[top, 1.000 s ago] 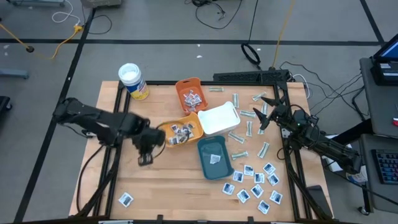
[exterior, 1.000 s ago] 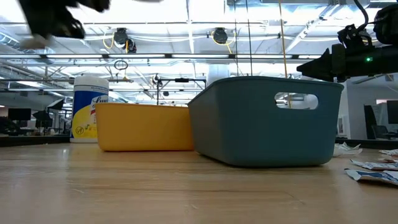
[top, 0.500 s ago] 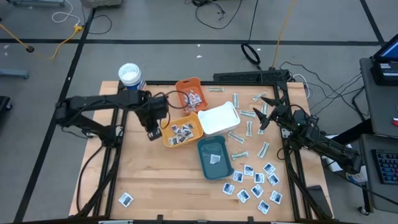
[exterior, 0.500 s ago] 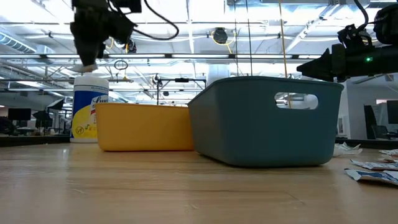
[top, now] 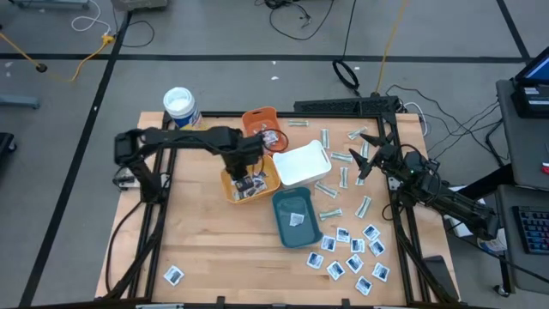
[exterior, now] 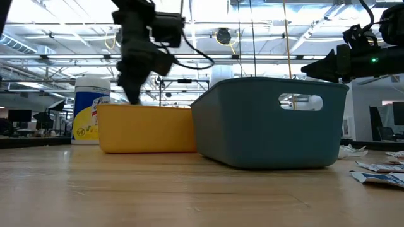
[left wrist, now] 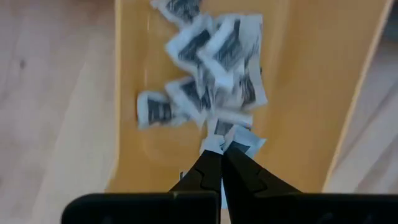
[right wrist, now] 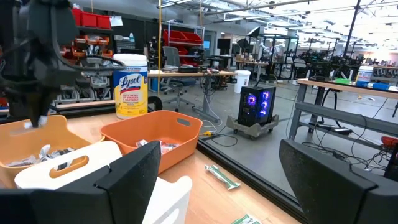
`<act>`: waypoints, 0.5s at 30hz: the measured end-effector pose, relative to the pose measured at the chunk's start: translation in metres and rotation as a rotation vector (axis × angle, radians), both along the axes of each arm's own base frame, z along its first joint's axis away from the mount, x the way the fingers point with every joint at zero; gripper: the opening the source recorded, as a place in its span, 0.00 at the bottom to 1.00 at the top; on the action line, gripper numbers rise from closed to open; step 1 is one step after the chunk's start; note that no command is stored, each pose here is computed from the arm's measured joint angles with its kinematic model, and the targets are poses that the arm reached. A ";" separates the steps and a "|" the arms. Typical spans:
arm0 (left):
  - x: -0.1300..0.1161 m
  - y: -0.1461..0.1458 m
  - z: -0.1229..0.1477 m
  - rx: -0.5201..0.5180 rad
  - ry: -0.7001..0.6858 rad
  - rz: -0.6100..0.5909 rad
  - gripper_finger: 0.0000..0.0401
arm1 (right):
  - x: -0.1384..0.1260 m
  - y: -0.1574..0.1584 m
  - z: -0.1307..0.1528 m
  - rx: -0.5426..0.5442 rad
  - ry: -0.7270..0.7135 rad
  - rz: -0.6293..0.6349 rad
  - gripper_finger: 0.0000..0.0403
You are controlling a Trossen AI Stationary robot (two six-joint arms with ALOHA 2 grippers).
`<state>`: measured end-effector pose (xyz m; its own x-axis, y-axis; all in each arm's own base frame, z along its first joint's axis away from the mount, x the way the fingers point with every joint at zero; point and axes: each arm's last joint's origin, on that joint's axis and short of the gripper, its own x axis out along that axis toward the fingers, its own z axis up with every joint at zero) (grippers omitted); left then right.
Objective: Pick & Place First Aid Supplies
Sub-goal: Put the black towelette pack into the yellow bin
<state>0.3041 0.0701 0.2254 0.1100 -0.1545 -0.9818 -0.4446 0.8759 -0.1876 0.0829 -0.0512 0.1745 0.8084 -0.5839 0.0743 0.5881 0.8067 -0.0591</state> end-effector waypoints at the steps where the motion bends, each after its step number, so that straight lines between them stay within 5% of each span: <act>1: 0.005 0.001 -0.002 -0.002 0.002 -0.003 0.00 | 0.000 0.000 0.000 0.000 0.000 0.000 0.80; 9: 0.034 0.009 -0.017 -0.020 0.022 0.007 0.06 | 0.000 0.000 0.000 0.000 0.000 0.000 0.80; 15: 0.036 0.009 -0.016 0.001 0.013 -0.013 0.26 | 0.000 0.000 0.000 0.000 0.000 0.000 0.80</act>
<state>0.3398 0.0795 0.2090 0.0952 -0.1552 -0.9833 -0.4357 0.8816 -0.1814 0.0829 -0.0511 0.1746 0.8086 -0.5836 0.0747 0.5878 0.8069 -0.0590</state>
